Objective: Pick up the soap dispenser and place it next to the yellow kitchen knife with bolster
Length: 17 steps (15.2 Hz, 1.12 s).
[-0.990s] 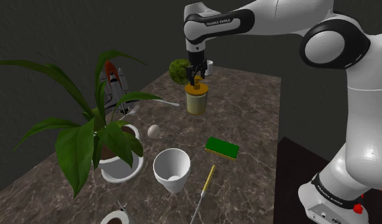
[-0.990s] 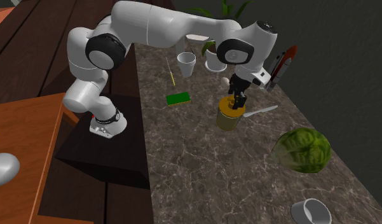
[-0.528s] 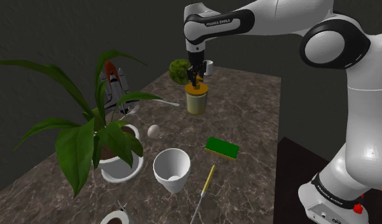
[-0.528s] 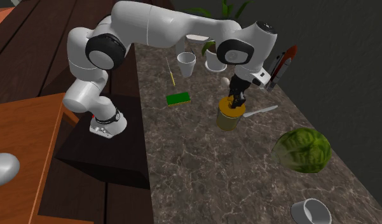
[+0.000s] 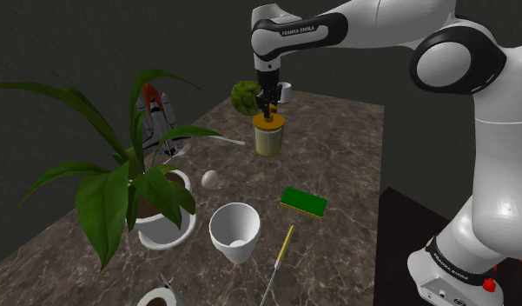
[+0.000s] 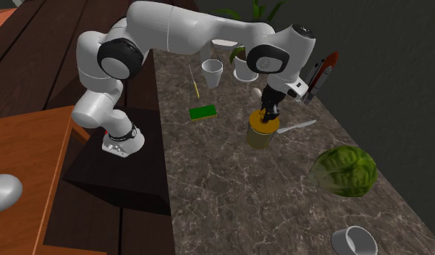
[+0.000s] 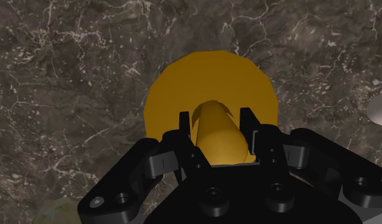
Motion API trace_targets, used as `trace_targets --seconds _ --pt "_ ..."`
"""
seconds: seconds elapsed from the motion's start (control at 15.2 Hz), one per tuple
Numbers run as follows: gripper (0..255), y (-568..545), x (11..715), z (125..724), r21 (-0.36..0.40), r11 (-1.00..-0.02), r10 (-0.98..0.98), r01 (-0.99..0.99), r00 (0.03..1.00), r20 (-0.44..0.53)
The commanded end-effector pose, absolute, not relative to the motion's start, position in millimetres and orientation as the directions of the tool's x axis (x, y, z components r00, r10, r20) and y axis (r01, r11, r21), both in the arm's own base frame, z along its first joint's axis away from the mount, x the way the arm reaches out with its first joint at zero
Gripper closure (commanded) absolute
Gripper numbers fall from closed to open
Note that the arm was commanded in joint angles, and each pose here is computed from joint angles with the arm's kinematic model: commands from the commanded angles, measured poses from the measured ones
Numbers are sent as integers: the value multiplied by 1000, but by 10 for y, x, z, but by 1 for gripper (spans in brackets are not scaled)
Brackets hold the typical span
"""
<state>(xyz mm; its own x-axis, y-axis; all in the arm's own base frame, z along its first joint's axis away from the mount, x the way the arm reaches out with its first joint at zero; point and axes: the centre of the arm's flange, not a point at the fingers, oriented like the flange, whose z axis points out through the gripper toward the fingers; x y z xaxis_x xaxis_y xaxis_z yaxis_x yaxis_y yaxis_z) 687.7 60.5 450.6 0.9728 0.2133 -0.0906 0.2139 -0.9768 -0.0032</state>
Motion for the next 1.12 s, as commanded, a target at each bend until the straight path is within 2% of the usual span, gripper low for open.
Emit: trace_targets --seconds 0.0,1.06 --pt "255 605 6878 4504 -3 -977 213 214 973 -91" --pt "255 605 6878 5348 -3 -977 213 214 973 -91"
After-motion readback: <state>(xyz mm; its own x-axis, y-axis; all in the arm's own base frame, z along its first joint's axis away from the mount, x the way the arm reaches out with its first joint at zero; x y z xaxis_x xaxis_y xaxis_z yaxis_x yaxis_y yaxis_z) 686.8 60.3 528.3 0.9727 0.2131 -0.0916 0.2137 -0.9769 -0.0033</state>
